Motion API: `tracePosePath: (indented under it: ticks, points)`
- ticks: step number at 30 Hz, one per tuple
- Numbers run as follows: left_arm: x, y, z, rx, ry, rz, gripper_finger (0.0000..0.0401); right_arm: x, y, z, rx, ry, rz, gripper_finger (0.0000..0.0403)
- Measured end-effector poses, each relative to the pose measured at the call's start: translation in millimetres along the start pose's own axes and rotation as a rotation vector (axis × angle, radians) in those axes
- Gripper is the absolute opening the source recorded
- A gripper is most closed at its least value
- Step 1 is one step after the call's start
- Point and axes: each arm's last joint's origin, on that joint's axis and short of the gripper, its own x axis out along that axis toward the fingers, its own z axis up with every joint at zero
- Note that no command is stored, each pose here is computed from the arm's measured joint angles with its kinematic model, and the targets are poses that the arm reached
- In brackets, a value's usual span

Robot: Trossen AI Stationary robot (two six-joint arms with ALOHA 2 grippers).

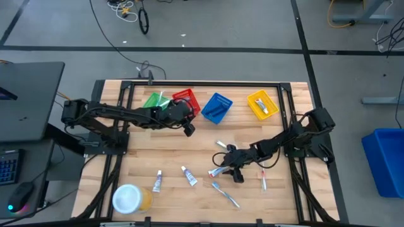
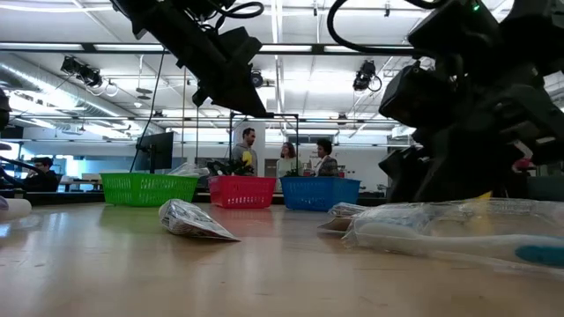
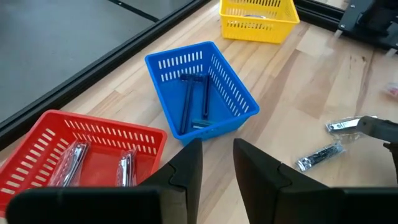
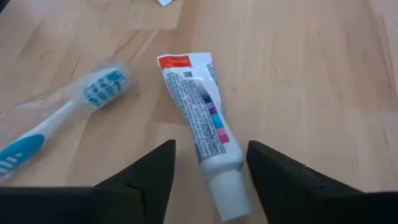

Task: Pick & Place Travel size toiletries
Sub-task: Put the right toothpaste into the yellow basket

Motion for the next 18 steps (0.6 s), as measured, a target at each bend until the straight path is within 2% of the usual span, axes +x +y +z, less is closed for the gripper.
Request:
tracePosePath:
  ticks: [11,14,18]
  points:
    - [0,0,0,0.011,0.001,0.0,0.01,0,-1,1,0.005,-0.004,-0.008,0.0104]
    - [0,0,0,0.012,0.002,0.001,0.01,-2,0,2,0.017,0.001,0.006,0.0092]
    - [0,0,0,0.011,0.002,0.001,0.01,-11,2,8,0.009,0.007,0.024,0.0097]
